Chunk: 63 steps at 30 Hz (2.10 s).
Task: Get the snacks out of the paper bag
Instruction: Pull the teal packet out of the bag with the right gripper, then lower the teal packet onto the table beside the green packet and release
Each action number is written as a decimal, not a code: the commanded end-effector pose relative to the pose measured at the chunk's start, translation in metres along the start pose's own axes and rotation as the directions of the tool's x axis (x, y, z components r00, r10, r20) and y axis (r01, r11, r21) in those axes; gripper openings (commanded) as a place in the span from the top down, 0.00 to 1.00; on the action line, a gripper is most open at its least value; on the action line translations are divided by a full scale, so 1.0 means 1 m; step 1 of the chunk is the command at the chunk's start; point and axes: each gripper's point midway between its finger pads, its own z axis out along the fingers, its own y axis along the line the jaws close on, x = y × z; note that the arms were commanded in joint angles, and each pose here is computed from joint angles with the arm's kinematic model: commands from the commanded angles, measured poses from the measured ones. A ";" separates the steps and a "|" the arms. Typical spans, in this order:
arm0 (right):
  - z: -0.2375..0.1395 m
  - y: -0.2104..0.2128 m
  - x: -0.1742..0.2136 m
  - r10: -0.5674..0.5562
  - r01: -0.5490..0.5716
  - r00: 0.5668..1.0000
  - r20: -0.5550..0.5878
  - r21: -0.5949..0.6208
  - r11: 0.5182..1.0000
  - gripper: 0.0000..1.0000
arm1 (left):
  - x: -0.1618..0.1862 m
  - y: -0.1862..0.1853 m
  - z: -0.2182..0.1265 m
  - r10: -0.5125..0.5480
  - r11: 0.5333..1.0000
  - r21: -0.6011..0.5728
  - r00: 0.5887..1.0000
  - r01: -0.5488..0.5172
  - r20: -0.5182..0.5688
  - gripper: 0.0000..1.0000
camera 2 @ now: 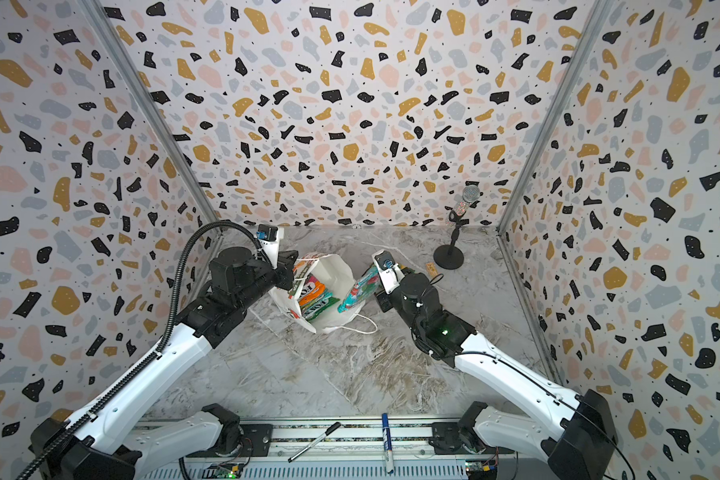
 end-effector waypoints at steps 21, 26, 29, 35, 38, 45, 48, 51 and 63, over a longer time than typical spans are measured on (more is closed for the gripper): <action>0.024 -0.110 0.170 0.509 -0.483 0.765 -0.395 0.171 0.859 1.00 | -0.007 0.001 -0.003 0.011 1.000 -0.006 0.999 -0.011 0.033 1.00; 0.023 -0.121 0.212 0.587 -0.536 0.669 -0.456 0.251 0.806 1.00 | -0.008 0.001 -0.003 0.014 1.000 -0.008 0.999 -0.014 0.034 1.00; 0.019 -0.131 0.229 0.623 -0.545 0.630 -0.463 0.307 0.780 1.00 | -0.008 0.001 -0.003 0.013 1.000 -0.008 0.999 -0.013 0.034 1.00; 0.014 -0.146 0.248 0.677 -0.558 0.573 -0.462 0.386 0.735 1.00 | -0.007 0.001 -0.003 0.014 1.000 -0.008 0.999 -0.013 0.032 1.00; 0.013 -0.146 0.251 0.680 -0.557 0.564 -0.469 0.392 0.732 1.00 | -0.007 0.001 -0.002 0.015 1.000 -0.008 0.999 -0.015 0.031 1.00; 0.011 -0.144 0.253 0.682 -0.566 0.548 -0.484 0.386 0.729 1.00 | -0.007 0.001 -0.002 0.017 1.000 -0.009 0.999 -0.017 0.030 1.00; 0.011 -0.140 0.255 0.684 -0.580 0.536 -0.495 0.373 0.724 1.00 | -0.008 0.001 -0.002 0.016 1.000 -0.008 0.999 -0.016 0.031 1.00; 0.013 -0.134 0.252 0.684 -0.606 0.531 -0.500 0.341 0.719 1.00 | -0.008 0.001 -0.002 0.017 1.000 -0.008 0.999 -0.017 0.031 1.00; 0.013 -0.119 0.244 0.694 -0.672 0.515 -0.503 0.265 0.691 0.85 | -0.008 0.001 -0.003 0.017 1.000 -0.007 0.999 -0.017 0.033 1.00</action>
